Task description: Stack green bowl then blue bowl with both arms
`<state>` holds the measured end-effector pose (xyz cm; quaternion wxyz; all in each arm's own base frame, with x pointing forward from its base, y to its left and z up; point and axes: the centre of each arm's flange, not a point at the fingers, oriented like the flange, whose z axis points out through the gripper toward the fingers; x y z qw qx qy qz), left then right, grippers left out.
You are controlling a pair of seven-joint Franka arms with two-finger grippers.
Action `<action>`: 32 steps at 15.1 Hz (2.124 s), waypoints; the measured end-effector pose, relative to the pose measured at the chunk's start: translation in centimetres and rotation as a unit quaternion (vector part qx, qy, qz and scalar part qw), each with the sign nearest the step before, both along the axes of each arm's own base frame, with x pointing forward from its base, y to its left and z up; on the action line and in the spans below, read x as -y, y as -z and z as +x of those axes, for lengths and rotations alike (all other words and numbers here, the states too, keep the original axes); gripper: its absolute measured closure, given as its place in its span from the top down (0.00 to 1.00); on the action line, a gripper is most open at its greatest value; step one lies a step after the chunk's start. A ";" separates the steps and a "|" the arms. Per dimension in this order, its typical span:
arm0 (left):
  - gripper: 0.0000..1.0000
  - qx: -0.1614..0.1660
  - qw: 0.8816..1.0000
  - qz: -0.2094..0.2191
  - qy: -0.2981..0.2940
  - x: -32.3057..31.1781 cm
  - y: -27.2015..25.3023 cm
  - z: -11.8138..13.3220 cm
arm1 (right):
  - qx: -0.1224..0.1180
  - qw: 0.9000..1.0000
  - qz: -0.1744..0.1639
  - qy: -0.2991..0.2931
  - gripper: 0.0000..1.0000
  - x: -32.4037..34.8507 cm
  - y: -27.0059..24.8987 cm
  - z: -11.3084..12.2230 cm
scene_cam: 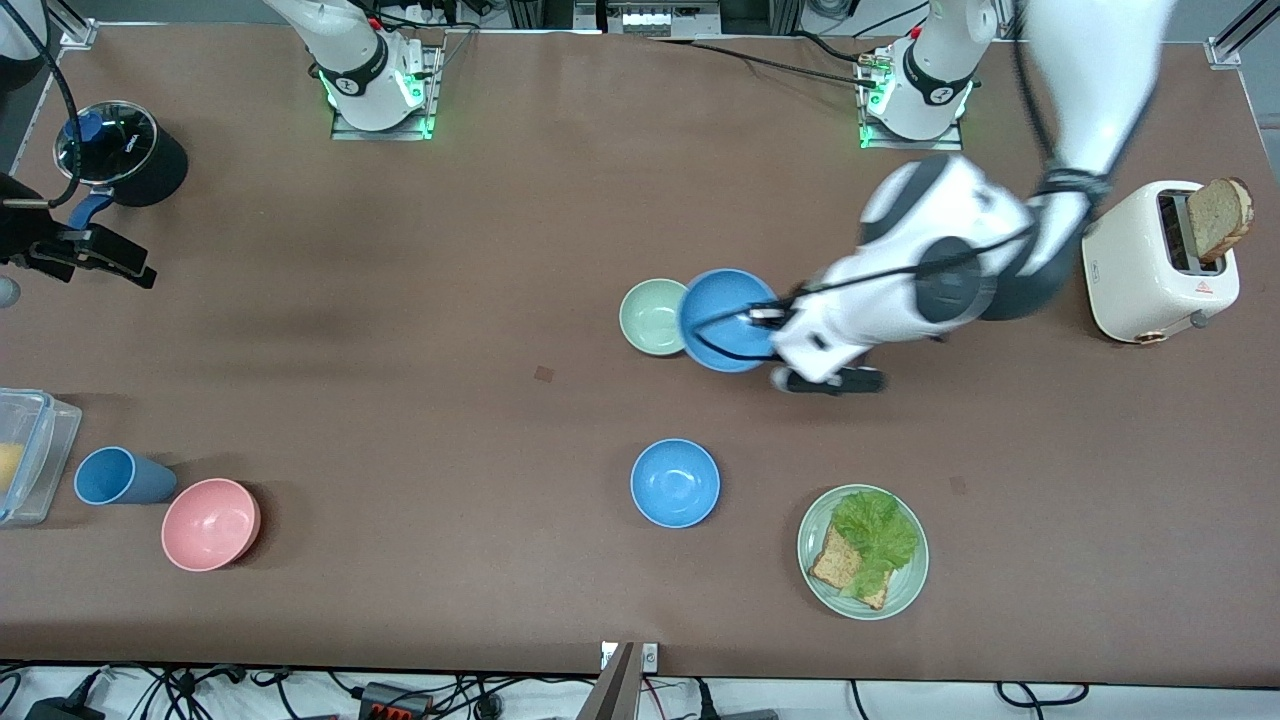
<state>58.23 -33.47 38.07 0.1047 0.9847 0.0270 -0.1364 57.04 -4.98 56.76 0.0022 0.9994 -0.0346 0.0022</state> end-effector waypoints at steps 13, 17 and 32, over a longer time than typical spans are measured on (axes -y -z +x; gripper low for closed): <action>0.05 0.025 0.999 0.039 -0.012 6.5 9.6 -7.4 | 0.002 1.000 0.000 -0.003 1.00 -0.3 -0.1 0.0; 0.05 0.026 0.999 0.037 -0.012 7.2 10.7 -8.6 | 0.002 1.000 0.000 -0.003 1.00 -0.3 -0.3 -0.1; 0.26 0.052 0.997 0.047 -0.022 8.1 11.8 -8.9 | 0.004 1.000 0.000 -0.007 1.00 -0.8 -0.6 -0.2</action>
